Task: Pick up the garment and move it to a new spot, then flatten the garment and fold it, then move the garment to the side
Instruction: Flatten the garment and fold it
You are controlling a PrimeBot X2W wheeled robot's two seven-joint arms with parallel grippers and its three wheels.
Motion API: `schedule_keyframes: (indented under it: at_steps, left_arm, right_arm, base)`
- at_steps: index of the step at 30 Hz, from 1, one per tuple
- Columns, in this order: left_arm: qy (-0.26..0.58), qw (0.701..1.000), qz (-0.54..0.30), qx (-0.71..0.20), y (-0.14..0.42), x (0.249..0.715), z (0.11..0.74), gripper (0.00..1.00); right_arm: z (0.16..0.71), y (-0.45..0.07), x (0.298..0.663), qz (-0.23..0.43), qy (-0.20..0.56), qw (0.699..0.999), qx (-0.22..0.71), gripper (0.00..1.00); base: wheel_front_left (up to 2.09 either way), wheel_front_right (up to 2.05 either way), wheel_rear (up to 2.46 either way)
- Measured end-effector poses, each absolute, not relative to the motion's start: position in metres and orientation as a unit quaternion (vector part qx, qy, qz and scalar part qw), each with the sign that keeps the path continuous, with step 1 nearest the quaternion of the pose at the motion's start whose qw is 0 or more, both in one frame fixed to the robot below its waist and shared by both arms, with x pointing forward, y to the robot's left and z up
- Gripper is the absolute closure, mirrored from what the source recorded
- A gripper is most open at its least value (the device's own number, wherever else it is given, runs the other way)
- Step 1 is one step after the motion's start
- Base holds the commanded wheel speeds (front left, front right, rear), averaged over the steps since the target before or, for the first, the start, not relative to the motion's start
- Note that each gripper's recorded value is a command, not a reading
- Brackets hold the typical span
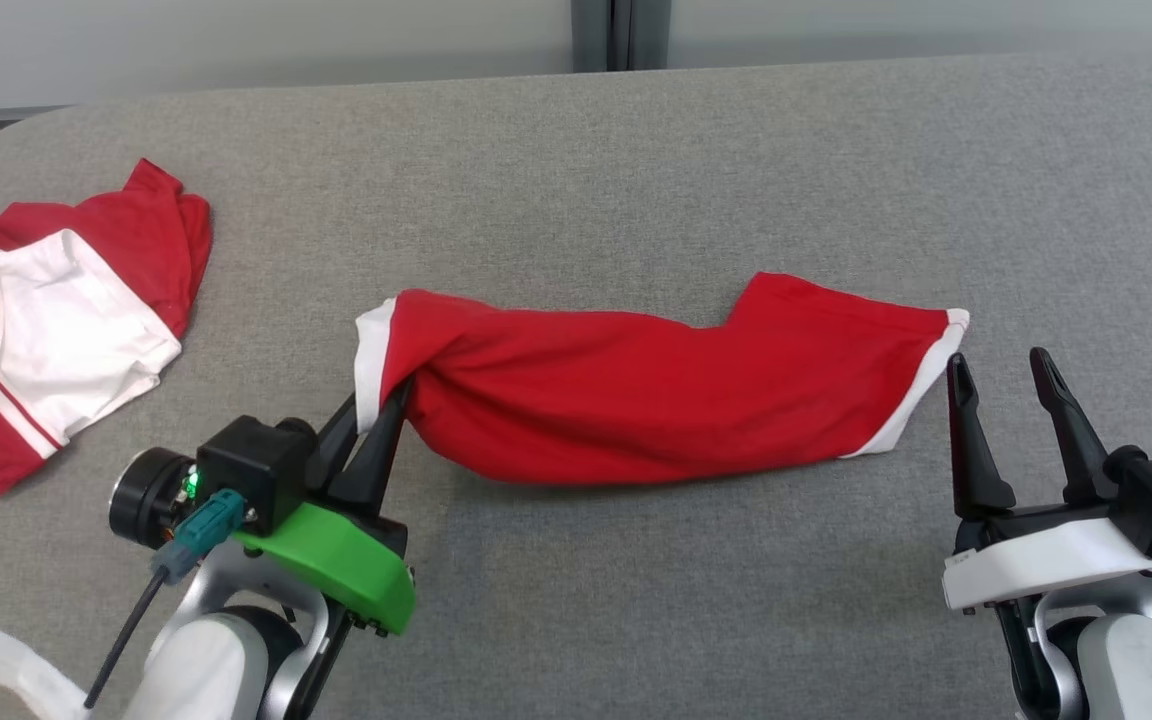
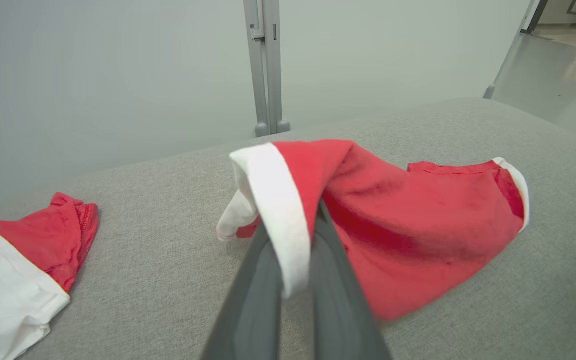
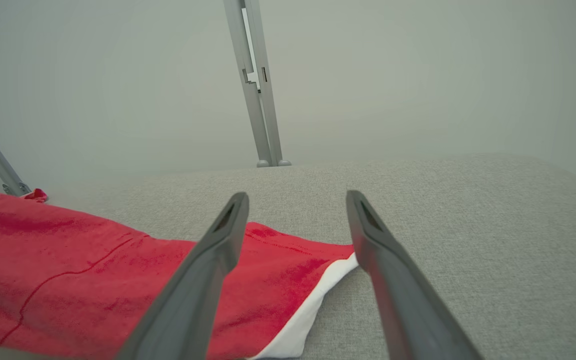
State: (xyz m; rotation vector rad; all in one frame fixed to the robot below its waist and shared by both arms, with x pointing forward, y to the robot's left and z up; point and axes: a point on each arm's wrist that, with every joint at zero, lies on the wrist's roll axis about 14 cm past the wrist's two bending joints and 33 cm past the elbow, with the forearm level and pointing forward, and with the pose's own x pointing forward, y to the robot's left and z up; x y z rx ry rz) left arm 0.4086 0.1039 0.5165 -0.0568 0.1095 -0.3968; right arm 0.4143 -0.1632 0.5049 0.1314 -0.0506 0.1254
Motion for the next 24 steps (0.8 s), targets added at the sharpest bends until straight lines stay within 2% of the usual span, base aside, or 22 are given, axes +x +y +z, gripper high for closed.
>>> schedule_keyframes:
  at_steps: [6, 11, 24]
  left_arm:
    - [-0.007, 0.979, -0.203, -0.009, 0.106, 0.398, 0.578, 1.00]
    - [-0.003, 0.979, -0.203, 0.001, 0.110, 0.403, 0.588, 1.00]
    - [0.078, 0.971, -0.225, -0.029, 0.086, 0.502, 0.538, 1.00]
  right_arm:
    - [0.510, -0.161, 0.413, 0.063, -0.031, 0.995, 0.069, 0.00]
    - [0.510, -0.162, 0.411, 0.060, -0.032, 0.995, 0.074, 0.00]
    - [0.511, -0.181, 0.416, 0.031, -0.040, 0.996, 0.074, 0.00]
  base:
    - [0.00, 0.00, 0.00]
    - [0.00, 0.00, 0.00]
    - [0.00, 0.00, 0.00]
